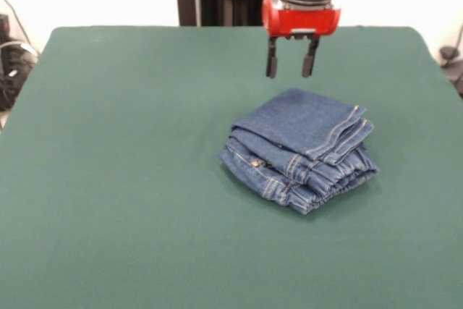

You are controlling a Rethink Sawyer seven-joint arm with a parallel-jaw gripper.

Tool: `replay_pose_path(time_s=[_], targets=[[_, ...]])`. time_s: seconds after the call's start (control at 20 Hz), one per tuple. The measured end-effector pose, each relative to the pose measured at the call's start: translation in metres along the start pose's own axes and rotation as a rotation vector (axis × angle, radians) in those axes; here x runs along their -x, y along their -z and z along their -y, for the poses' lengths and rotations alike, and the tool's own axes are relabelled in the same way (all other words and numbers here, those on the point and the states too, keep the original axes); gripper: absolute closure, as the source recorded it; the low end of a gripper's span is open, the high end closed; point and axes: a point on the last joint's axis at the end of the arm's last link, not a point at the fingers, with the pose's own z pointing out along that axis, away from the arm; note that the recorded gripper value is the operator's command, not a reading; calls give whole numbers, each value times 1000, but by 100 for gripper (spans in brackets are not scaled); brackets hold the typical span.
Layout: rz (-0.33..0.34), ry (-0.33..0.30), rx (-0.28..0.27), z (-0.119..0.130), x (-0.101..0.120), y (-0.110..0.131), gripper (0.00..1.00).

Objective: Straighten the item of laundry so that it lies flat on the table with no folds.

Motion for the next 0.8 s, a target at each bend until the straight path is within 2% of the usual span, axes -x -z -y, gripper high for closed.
replay_pose_path(time_s=[0.4, 0.8], targets=[[1, 6, 3, -3, 0, 0, 0], [10, 27, 46, -25, 6, -1, 0]])
